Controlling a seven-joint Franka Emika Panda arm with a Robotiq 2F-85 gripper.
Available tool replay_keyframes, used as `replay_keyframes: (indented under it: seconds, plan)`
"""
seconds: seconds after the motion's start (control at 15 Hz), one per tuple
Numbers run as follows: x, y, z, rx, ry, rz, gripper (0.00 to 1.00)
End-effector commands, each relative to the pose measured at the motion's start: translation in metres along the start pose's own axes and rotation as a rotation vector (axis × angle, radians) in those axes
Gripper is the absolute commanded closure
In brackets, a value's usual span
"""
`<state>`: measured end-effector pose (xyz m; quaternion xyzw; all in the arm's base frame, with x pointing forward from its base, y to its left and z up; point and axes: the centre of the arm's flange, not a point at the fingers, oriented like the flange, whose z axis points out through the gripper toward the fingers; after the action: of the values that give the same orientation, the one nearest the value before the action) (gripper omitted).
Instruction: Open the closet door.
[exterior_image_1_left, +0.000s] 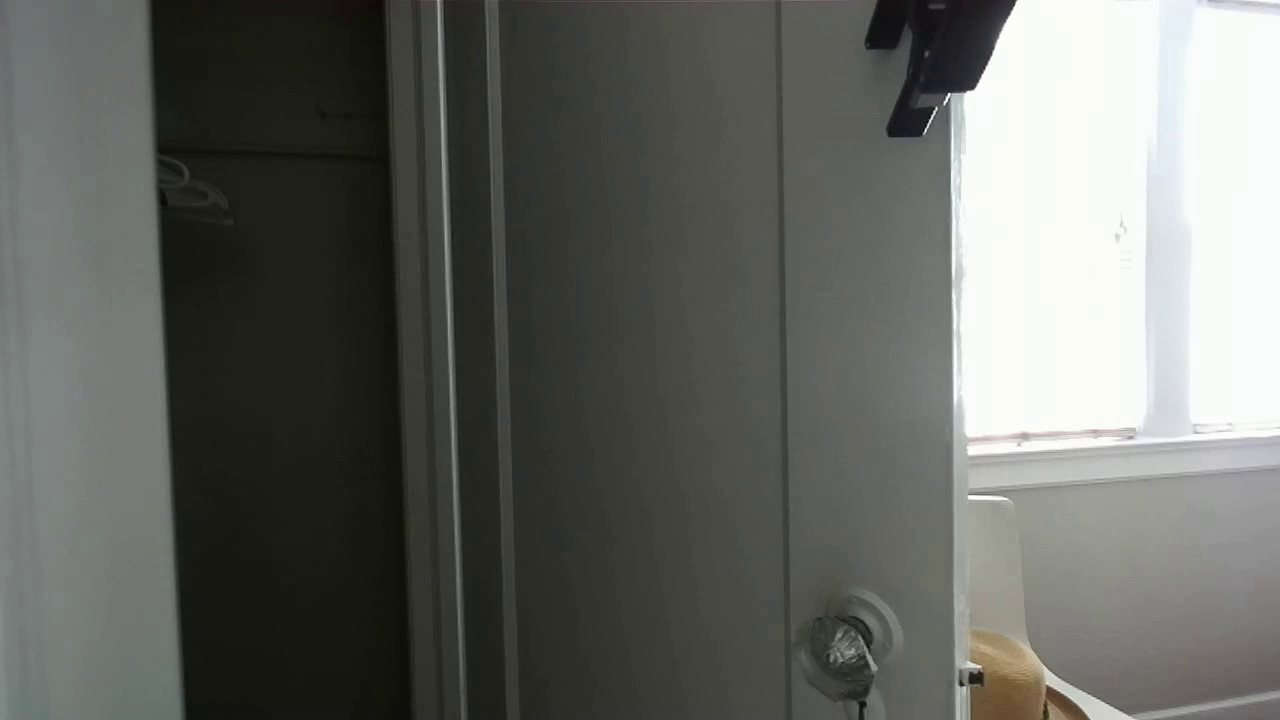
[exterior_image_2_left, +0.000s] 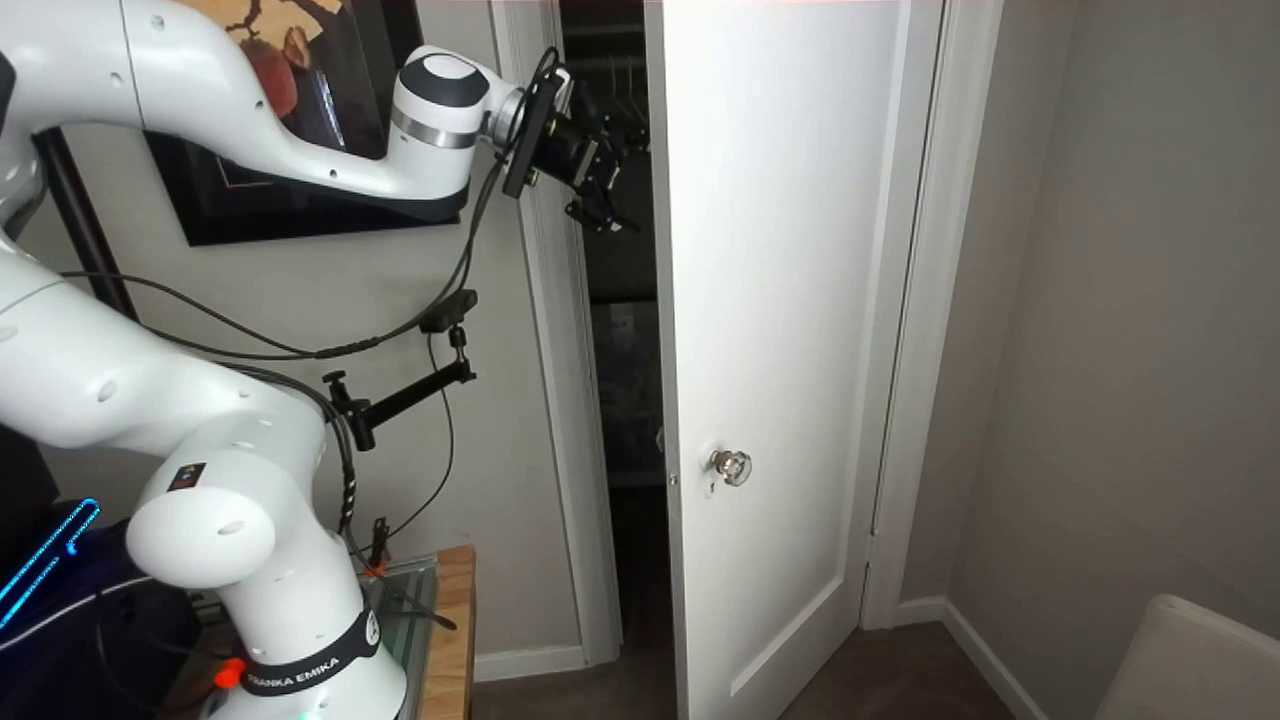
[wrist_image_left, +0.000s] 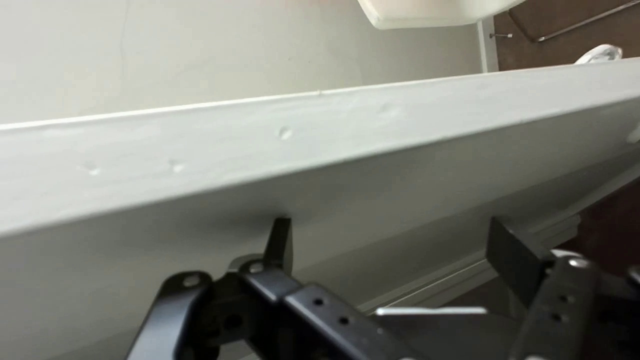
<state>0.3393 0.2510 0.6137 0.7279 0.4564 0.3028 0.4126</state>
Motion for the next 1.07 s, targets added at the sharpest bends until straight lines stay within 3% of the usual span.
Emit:
replay_keyframes:
  seconds: [0.0,0.13,1.0]
  plan:
    - [-0.001,0.011,0.022,-0.035,-0.025,0.014,0.0]
    - [-0.003,0.014,0.038,-0.057,-0.025,0.011,0.0]
    - [-0.038,0.042,0.115,-0.145,-0.237,0.003,0.0]
